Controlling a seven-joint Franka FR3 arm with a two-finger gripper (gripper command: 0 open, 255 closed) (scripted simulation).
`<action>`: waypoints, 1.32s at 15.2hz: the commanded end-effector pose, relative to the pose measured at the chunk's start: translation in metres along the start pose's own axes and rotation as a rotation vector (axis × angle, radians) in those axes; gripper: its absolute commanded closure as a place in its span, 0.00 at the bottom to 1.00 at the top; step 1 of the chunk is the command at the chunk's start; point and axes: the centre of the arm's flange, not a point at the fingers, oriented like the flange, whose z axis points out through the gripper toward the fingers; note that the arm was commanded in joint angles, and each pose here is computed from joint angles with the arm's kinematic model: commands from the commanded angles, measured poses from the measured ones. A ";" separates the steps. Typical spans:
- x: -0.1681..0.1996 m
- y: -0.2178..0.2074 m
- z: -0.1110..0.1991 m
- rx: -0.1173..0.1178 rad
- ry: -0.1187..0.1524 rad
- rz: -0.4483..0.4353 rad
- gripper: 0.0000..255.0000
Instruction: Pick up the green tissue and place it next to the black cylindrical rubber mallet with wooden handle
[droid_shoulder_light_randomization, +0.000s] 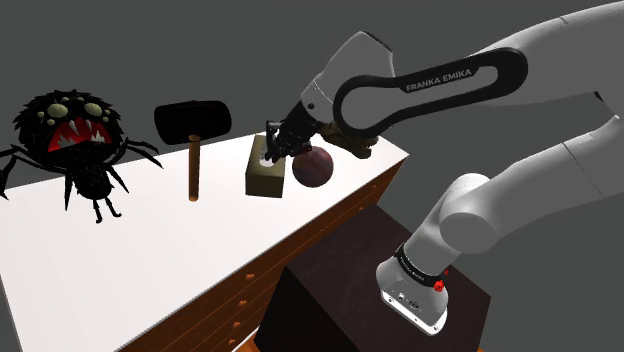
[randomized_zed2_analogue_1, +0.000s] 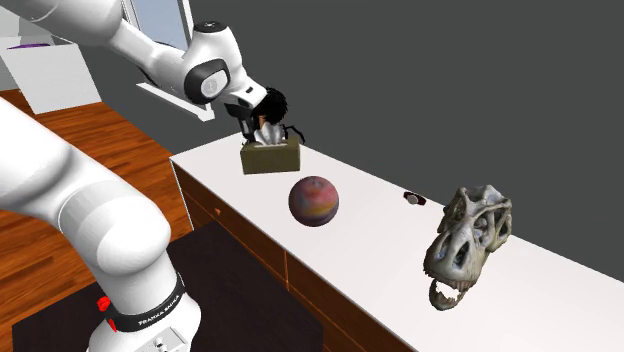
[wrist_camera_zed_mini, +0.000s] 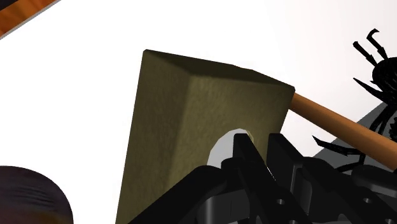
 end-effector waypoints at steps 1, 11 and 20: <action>-0.001 0.004 0.011 0.000 0.001 0.000 1.00; -0.010 0.023 0.059 0.000 0.001 0.000 1.00; -0.013 0.031 0.079 0.000 0.001 0.000 1.00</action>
